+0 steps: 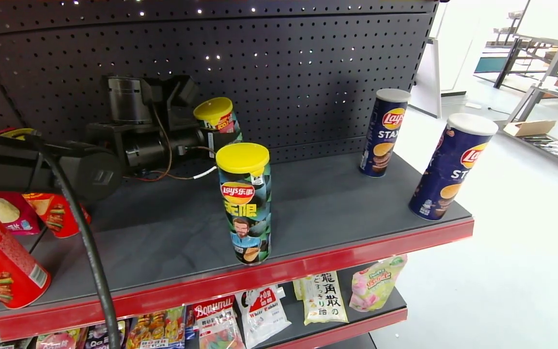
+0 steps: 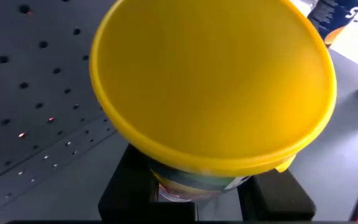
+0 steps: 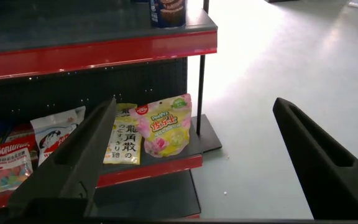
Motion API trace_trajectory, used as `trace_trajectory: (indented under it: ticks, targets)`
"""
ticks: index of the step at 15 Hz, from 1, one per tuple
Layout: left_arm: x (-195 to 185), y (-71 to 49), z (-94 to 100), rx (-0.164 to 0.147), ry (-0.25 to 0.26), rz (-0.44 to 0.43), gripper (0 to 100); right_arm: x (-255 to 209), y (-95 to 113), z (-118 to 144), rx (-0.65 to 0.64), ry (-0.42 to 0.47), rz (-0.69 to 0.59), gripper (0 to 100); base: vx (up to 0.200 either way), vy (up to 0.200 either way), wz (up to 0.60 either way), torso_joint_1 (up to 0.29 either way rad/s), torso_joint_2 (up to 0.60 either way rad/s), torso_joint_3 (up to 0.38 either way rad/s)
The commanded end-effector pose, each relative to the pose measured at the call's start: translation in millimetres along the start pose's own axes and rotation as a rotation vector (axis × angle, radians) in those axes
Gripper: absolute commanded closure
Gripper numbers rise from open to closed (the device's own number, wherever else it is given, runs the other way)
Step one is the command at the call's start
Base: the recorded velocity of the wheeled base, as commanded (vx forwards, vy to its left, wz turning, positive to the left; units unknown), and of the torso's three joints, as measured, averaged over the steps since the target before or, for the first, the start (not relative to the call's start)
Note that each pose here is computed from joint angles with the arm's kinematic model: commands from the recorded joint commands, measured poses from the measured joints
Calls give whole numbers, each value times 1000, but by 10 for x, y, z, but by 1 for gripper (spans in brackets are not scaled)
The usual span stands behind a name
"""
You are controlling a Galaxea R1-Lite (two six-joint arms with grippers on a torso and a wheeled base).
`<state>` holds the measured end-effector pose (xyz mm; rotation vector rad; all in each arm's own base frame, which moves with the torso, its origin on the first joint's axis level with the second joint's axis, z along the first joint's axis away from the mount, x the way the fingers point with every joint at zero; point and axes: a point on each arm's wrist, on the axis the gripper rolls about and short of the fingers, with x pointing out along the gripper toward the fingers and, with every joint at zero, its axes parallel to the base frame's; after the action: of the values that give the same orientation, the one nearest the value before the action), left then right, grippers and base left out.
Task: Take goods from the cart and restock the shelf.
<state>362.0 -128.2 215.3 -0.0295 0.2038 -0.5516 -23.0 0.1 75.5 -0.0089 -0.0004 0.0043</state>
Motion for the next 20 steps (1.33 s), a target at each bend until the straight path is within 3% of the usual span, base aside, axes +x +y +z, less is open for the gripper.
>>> trace_trajectory:
  ticks: [1, 7, 10, 12, 14, 20]
  targets:
    - [127, -17, -50, 2, 10, -13, 100, 0, 0, 2, 0, 0, 0, 0, 0, 0, 0, 0, 0, 0]
    - [36, -44, -9, 3, 45, -32, 100, 0, 0, 2, 0, 0, 0, 0, 0, 0, 0, 0, 0, 0]
    - [-8, -76, 41, 11, 33, -46, 100, 0, 0, 2, 0, 0, 0, 0, 0, 0, 0, 0, 0, 0]
    - [-21, -82, 48, 17, 32, -61, 100, 0, 0, 2, 0, 0, 0, 0, 0, 0, 0, 0, 0, 0]
    - [-17, -80, 25, 51, 39, -62, 100, 2, 0, -2, 0, 2, 0, 0, 0, 0, 0, 0, 0, 0]
    - [-15, -115, 19, 61, 43, -71, 100, 0, 0, 2, 0, 0, 0, 0, 0, 0, 0, 0, 0, 0]
